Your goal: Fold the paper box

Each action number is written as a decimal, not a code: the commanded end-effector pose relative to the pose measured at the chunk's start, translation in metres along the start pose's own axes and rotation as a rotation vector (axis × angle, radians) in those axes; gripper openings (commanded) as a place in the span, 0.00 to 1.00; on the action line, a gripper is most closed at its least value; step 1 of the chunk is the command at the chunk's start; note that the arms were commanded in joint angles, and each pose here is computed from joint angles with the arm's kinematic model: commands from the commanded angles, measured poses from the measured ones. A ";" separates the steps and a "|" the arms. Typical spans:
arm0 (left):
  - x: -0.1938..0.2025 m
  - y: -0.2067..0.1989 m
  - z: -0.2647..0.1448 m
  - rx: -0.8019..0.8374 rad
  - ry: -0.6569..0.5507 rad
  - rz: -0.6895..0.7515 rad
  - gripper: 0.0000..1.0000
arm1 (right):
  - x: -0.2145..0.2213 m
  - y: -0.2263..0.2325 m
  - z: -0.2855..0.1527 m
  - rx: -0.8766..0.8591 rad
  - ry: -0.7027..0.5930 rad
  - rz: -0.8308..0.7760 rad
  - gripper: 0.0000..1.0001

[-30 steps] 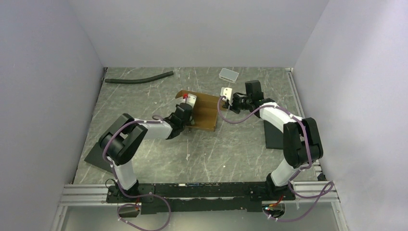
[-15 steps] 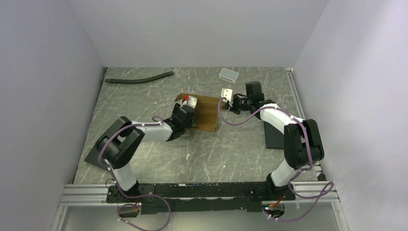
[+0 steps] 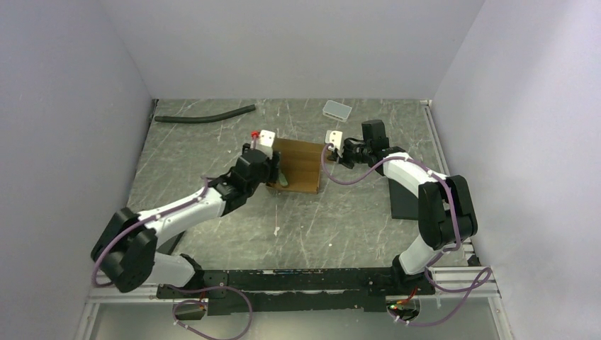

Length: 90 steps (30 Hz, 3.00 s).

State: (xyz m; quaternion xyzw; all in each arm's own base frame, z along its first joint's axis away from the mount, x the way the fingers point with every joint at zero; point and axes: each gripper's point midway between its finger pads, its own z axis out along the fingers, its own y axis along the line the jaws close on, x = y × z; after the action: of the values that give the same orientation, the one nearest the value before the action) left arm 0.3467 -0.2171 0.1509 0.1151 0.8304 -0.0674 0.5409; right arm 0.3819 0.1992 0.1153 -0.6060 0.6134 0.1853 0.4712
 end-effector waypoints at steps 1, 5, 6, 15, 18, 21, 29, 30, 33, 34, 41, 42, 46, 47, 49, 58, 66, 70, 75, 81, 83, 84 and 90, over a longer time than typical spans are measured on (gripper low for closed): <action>0.002 0.016 -0.016 0.057 -0.001 -0.108 0.62 | -0.004 0.005 -0.003 -0.014 -0.013 -0.009 0.00; -0.004 0.052 -0.024 0.073 -0.055 -0.236 0.46 | -0.004 0.005 -0.003 -0.015 -0.013 -0.007 0.00; -0.004 0.059 -0.025 0.068 -0.062 -0.246 0.44 | -0.004 0.006 -0.003 -0.016 -0.013 -0.006 0.00; 0.002 0.074 0.013 0.214 -0.095 -0.256 0.37 | -0.006 0.009 -0.002 -0.039 -0.022 -0.004 0.00; -0.008 0.058 0.033 0.328 -0.152 -0.184 0.37 | -0.008 0.010 -0.001 -0.042 -0.025 -0.003 0.00; -0.006 0.047 0.053 0.405 -0.150 -0.137 0.36 | -0.008 0.010 -0.001 -0.041 -0.024 -0.007 0.00; -0.006 0.031 0.066 0.513 -0.189 -0.087 0.37 | -0.011 0.012 -0.001 -0.058 -0.030 -0.025 0.00; -0.004 0.028 0.067 0.524 -0.188 -0.088 0.37 | -0.012 0.013 -0.001 -0.064 -0.030 -0.031 0.00; -0.002 0.020 0.066 0.566 -0.193 -0.088 0.37 | -0.017 0.017 0.002 -0.081 -0.034 -0.052 0.00; 0.001 0.017 0.066 0.579 -0.189 -0.086 0.37 | -0.018 0.017 0.003 -0.083 -0.032 -0.060 0.00; 0.010 0.009 0.058 0.598 -0.176 -0.090 0.36 | -0.019 0.011 0.006 -0.048 0.003 -0.076 0.00; 0.011 0.009 0.055 0.592 -0.176 -0.093 0.36 | -0.017 0.009 0.004 -0.040 0.009 -0.080 0.00; 0.015 0.017 0.035 0.540 -0.174 -0.121 0.37 | -0.012 0.002 -0.007 -0.013 0.022 -0.093 0.00; 0.015 0.019 0.028 0.528 -0.172 -0.125 0.38 | -0.010 0.001 -0.010 -0.008 0.028 -0.105 0.00; 0.013 0.022 0.010 0.513 -0.162 -0.143 0.39 | -0.009 0.002 -0.013 -0.004 0.035 -0.130 0.00; -0.053 0.044 -0.069 0.392 -0.270 -0.168 0.73 | -0.005 0.010 -0.014 -0.027 0.041 -0.189 0.00; -0.098 -0.002 -0.048 0.615 -0.202 0.378 0.90 | -0.004 0.012 -0.015 -0.033 0.042 -0.212 0.00; -0.096 -0.035 -0.029 0.763 -0.224 0.677 0.90 | -0.005 0.015 -0.013 -0.042 0.038 -0.215 0.00; -0.091 -0.053 -0.004 0.900 -0.147 0.747 0.85 | -0.008 0.015 -0.012 -0.043 0.031 -0.218 0.00; -0.075 -0.062 0.021 0.918 -0.060 0.796 0.74 | -0.010 0.016 -0.011 -0.049 0.025 -0.224 0.00; -0.065 -0.066 0.022 0.943 -0.015 0.797 0.70 | -0.011 0.016 -0.011 -0.047 0.024 -0.226 0.00; -0.063 -0.067 0.023 0.949 -0.003 0.801 0.67 | -0.012 0.015 -0.011 -0.046 0.021 -0.227 0.00; -0.051 -0.067 0.023 0.942 0.054 0.801 0.33 | -0.015 0.014 -0.007 -0.044 0.022 -0.227 0.00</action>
State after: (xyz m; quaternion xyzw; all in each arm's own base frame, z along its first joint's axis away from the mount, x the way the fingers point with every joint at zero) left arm 0.3719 -0.2920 0.1782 0.6316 0.6271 -0.2233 0.3975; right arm 0.3661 0.1993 0.1141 -0.6787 0.5558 0.1401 0.4592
